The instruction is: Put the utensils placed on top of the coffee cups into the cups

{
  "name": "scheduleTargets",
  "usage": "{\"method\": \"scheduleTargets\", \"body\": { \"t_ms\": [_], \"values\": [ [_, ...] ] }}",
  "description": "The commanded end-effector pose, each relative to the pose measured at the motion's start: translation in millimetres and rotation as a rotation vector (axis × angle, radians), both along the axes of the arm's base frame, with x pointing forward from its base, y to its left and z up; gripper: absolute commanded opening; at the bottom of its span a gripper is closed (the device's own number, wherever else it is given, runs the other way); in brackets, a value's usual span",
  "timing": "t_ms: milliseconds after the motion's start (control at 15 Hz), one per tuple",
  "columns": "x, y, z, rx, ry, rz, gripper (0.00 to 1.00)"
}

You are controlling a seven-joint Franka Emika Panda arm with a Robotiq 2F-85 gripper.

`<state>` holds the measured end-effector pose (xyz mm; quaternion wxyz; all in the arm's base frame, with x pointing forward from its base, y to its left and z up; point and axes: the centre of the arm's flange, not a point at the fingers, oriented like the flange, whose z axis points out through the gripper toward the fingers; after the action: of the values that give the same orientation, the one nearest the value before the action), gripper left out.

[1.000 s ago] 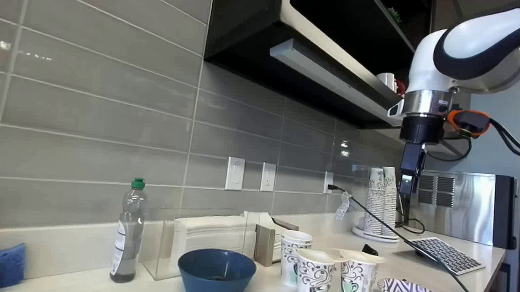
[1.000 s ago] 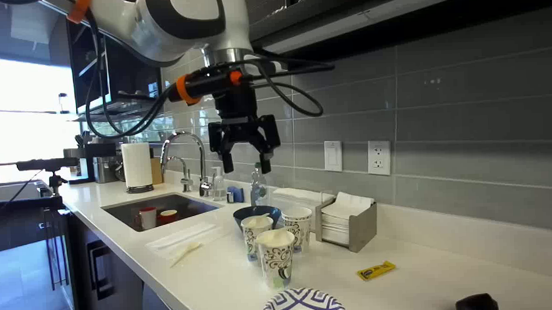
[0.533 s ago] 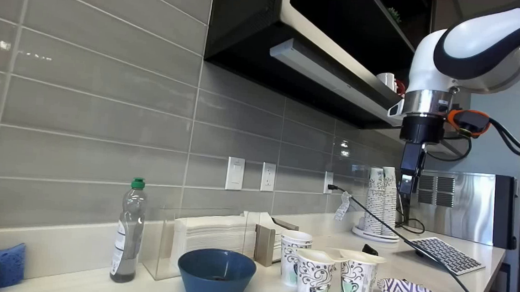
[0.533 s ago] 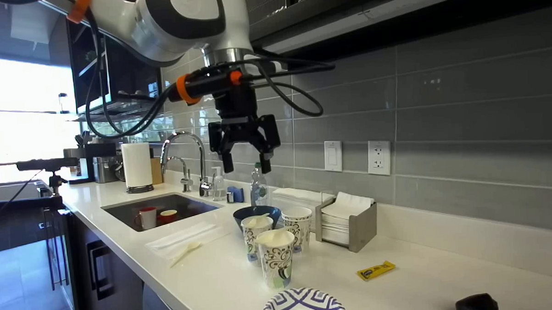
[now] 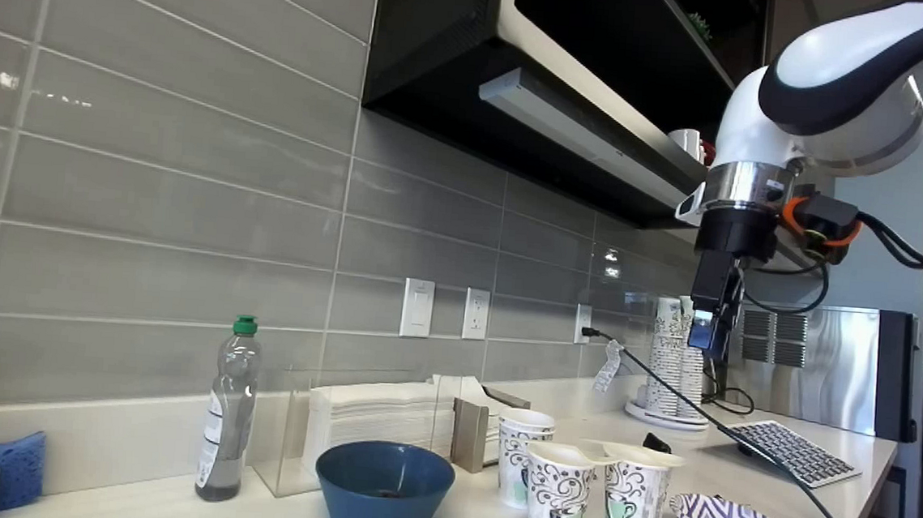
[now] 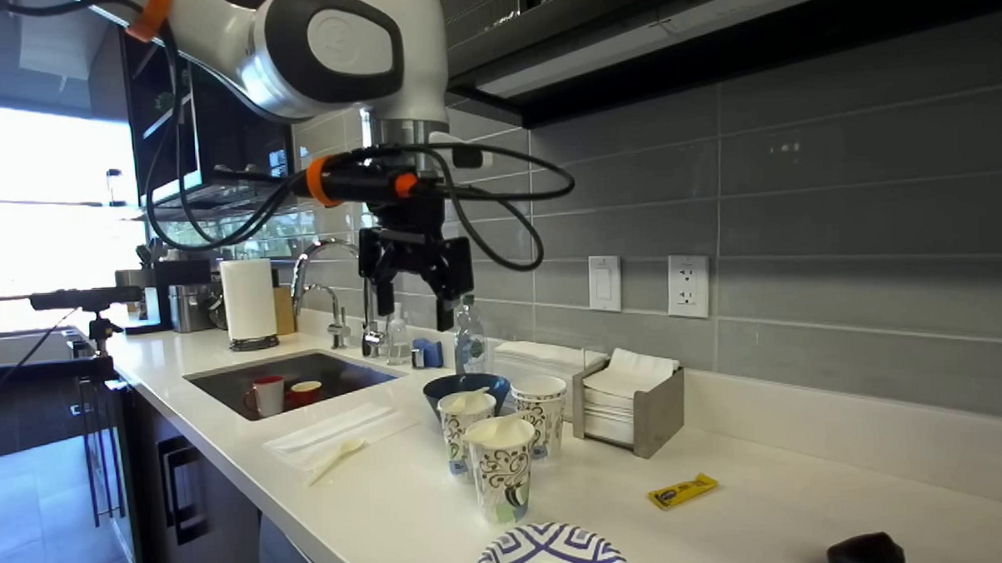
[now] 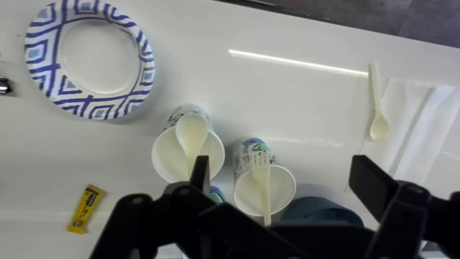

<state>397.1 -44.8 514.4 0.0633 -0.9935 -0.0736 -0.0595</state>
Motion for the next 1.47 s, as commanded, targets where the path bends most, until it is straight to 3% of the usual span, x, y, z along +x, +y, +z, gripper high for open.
{"method": "scheduleTargets", "body": {
  "t_ms": [0,67,400,933,1400],
  "values": [
    [0.3,14.4,-34.7,0.117,-0.04,-0.042,1.0],
    [0.2,6.5,-14.6,0.063,-0.001,-0.029,1.0],
    [0.5,9.6,-31.7,0.084,-0.015,-0.045,1.0],
    [-2.3,-12.4,-73.7,0.392,0.053,-0.266,1.0],
    [23.6,-8.5,-105.7,0.52,0.051,-0.429,1.0]
  ]
}}
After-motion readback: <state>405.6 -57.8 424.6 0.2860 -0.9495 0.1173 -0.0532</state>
